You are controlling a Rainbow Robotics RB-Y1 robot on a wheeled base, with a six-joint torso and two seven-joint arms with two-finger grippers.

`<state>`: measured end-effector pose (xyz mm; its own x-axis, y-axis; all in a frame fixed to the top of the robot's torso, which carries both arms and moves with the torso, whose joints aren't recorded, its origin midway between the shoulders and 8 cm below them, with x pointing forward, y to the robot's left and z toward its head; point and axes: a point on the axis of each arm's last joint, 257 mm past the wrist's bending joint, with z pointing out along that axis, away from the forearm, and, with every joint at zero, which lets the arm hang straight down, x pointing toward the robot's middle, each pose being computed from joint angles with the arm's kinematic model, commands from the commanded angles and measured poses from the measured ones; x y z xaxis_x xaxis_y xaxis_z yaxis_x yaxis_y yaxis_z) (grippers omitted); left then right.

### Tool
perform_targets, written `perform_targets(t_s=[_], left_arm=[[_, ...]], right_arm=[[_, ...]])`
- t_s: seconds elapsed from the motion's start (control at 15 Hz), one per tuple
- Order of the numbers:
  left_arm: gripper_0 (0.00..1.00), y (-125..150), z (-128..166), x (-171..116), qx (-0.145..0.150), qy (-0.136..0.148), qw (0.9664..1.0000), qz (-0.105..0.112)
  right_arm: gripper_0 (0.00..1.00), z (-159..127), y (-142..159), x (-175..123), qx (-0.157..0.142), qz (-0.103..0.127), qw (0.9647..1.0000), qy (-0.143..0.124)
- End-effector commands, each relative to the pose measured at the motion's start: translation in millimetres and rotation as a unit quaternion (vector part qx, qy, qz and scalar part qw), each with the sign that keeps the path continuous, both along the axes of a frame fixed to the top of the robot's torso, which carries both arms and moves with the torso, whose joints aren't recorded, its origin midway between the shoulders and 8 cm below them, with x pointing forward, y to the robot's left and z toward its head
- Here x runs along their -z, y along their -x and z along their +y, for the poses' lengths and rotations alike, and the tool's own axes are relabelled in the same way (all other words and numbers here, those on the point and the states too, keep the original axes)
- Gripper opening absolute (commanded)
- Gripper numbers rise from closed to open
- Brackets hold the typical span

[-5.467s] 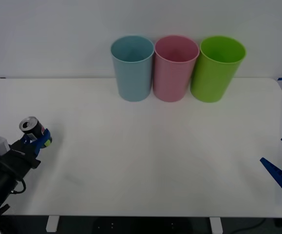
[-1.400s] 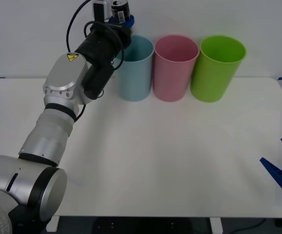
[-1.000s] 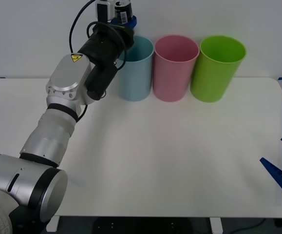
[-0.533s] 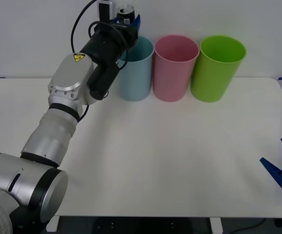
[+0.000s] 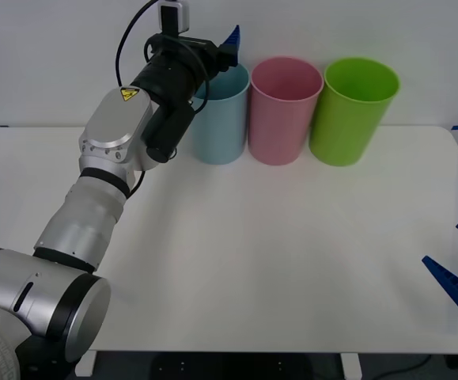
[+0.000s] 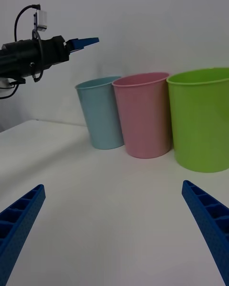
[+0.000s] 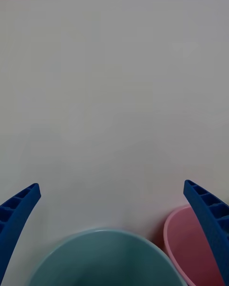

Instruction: Grasp the object on the table and drop it into the matching bin: aluminum can to the light blue bin, PET bottle to the pink bin.

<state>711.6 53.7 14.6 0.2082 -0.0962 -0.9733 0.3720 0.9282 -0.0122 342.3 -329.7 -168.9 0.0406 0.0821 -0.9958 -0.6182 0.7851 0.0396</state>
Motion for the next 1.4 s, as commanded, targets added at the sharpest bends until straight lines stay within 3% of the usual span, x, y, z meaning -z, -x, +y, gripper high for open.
perform_targets(t_s=[0.07,0.47,1.0,1.4], left_arm=[[1.0,0,2,0,0.004,0.007,1.0,0.003],[1.0,7,10,1,0.058,0.033,0.9977,0.013],[1.0,34,44,17,0.131,0.065,0.9889,0.027],[1.0,72,102,33,0.131,0.057,0.9897,0.007]], right_arm=[[1.0,0,0,0,0.0,0.0,1.0,0.0],[1.0,0,0,0,0.0,0.0,1.0,0.0],[1.0,0,0,0,0.0,0.0,1.0,0.0],[1.0,0,0,0,0.0,0.0,1.0,0.0]])
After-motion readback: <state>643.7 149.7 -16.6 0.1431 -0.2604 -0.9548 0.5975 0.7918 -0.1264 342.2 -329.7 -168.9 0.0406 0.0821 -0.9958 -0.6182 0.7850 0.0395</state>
